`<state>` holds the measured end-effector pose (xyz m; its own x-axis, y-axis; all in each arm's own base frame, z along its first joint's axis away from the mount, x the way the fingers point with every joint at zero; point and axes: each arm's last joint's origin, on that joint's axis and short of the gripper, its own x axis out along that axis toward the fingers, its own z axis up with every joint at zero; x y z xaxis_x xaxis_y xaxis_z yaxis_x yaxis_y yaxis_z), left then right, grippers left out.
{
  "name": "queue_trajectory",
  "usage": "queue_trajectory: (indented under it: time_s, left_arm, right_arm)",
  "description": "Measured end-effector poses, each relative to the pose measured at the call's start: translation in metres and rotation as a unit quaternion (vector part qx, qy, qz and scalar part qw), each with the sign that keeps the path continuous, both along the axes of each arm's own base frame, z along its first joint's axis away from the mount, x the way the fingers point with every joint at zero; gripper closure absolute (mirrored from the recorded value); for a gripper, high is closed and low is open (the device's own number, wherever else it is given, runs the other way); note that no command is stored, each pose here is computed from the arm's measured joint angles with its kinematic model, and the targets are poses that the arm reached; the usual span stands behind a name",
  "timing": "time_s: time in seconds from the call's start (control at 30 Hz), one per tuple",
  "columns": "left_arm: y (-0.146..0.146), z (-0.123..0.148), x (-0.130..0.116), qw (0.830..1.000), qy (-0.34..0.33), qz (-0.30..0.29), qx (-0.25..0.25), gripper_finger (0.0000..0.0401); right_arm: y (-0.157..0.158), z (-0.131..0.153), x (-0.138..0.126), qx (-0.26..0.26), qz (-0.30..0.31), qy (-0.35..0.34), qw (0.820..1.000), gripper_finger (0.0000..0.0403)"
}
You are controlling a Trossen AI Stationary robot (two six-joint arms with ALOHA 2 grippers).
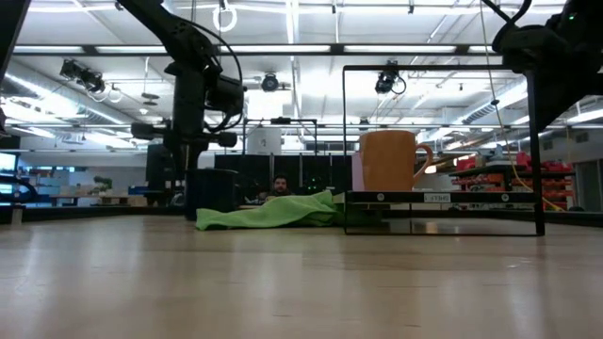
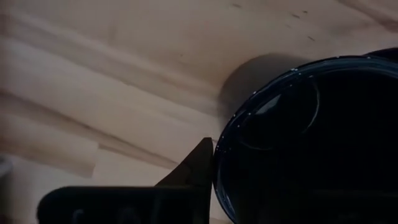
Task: Stack small to large cups/mugs on shelf
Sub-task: Put the blue mug on the shelf
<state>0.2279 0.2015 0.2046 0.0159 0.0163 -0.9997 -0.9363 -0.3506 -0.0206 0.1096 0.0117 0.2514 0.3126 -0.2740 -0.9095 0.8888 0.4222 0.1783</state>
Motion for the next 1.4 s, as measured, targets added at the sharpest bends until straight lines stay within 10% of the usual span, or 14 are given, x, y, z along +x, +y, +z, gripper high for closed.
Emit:
queue_trajectory:
  time_s: [1.4]
  left_arm:
    - [-0.009, 0.035, 0.003, 0.979, -0.104, -0.166, 0.062, 0.0373]
  right_arm:
    - [0.000, 0.001, 0.002, -0.006, -0.006, -0.014, 1.000, 0.0395]
